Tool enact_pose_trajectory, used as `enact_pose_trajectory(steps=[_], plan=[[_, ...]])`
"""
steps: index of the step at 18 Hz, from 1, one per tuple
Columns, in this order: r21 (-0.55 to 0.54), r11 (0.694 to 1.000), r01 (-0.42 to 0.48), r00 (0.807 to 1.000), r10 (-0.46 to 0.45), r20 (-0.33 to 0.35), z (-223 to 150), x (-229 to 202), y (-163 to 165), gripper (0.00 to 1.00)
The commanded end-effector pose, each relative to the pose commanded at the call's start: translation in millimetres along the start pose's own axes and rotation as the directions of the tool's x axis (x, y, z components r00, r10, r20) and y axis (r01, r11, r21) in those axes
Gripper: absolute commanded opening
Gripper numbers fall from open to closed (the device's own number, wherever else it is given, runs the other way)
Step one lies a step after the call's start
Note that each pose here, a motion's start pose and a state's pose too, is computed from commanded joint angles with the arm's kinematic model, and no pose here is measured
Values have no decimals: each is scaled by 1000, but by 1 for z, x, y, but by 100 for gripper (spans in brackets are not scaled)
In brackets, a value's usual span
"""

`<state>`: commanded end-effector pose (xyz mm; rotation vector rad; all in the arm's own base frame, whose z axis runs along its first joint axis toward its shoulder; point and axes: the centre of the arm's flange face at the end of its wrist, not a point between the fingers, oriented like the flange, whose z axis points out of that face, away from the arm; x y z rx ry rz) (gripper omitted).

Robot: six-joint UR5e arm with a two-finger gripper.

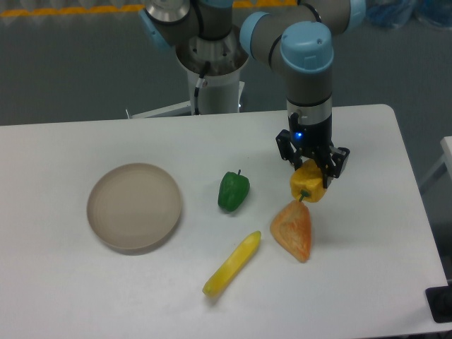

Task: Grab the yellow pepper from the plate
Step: 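Lift the yellow pepper off the plate and carry it toward the bread slice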

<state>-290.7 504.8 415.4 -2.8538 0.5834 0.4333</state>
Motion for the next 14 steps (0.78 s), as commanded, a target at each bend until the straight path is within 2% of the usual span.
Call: enact_pose_trajectory(steps=[14], plan=[[14, 1000, 12, 1000, -13, 12, -5, -7, -6, 44]])
